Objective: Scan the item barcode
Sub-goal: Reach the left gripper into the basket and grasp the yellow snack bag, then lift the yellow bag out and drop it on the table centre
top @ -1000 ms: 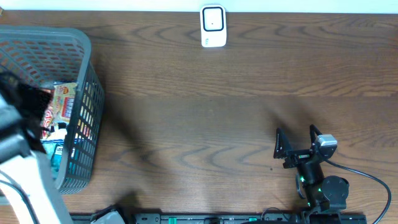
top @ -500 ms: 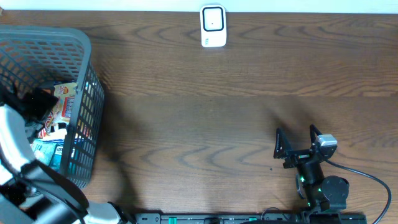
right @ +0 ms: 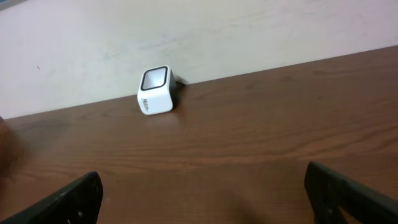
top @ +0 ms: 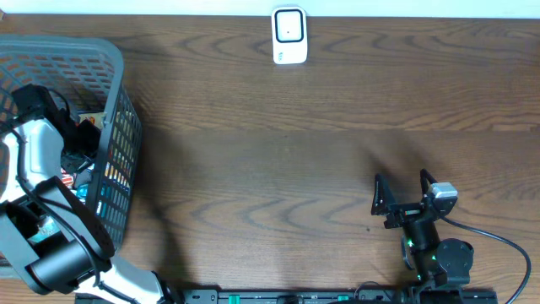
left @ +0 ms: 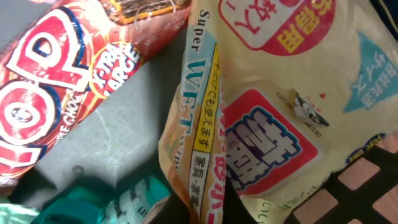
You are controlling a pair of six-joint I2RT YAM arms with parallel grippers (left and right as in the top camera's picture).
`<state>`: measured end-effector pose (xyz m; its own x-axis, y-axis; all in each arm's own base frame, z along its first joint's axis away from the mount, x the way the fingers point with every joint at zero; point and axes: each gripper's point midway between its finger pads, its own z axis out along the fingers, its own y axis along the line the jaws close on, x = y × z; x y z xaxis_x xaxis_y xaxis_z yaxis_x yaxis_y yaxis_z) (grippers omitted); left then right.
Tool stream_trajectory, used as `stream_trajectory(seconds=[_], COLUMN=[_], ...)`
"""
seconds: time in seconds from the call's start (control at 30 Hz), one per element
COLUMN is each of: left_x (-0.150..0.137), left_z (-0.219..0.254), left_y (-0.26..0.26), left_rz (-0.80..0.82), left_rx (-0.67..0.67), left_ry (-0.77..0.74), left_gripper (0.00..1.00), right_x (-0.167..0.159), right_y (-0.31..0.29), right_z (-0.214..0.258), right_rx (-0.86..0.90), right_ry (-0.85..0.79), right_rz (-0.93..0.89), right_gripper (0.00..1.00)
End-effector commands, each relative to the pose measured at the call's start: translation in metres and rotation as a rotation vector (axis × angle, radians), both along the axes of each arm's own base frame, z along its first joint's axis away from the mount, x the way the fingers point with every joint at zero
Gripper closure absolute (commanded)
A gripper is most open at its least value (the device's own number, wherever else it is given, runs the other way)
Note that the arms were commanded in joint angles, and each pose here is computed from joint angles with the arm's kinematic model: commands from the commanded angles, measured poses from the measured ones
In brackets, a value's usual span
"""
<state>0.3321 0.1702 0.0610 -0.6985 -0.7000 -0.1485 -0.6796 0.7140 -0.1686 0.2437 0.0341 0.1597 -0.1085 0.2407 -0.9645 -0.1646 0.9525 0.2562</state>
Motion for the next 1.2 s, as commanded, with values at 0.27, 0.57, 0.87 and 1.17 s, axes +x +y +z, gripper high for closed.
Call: stream_trajectory(seconds=[0.27,0.57,0.87,1.17], left_x=[-0.009,-0.041,-0.033,-0.001], left_z=[0.139,0.283,0.333,0.257], left_y=[0.03,-0.005,-0.146,-0.274], left_rz=[0.116,0.26,-0.19,-0.599], left_rx=[0.265,0.318,0.042,-0.03], left_ry=[-0.239,-0.679,-0.93,-0.717], left_gripper=[0.93,0.93,0.93,0.93], right_x=[0.0,0.0,0.0,0.0], right_y=[0.002,0.002,0.002,0.002], right_z=[-0.001,-0.001,-0.001,-0.001], right_rx=[0.004,0.004,0.004,0.004], right_ry=[0.002,0.002,0.002,0.002], right_rz=[0.006,0.006,0.006,0.006], right_gripper=[0.01,0.01,0.01,0.01])
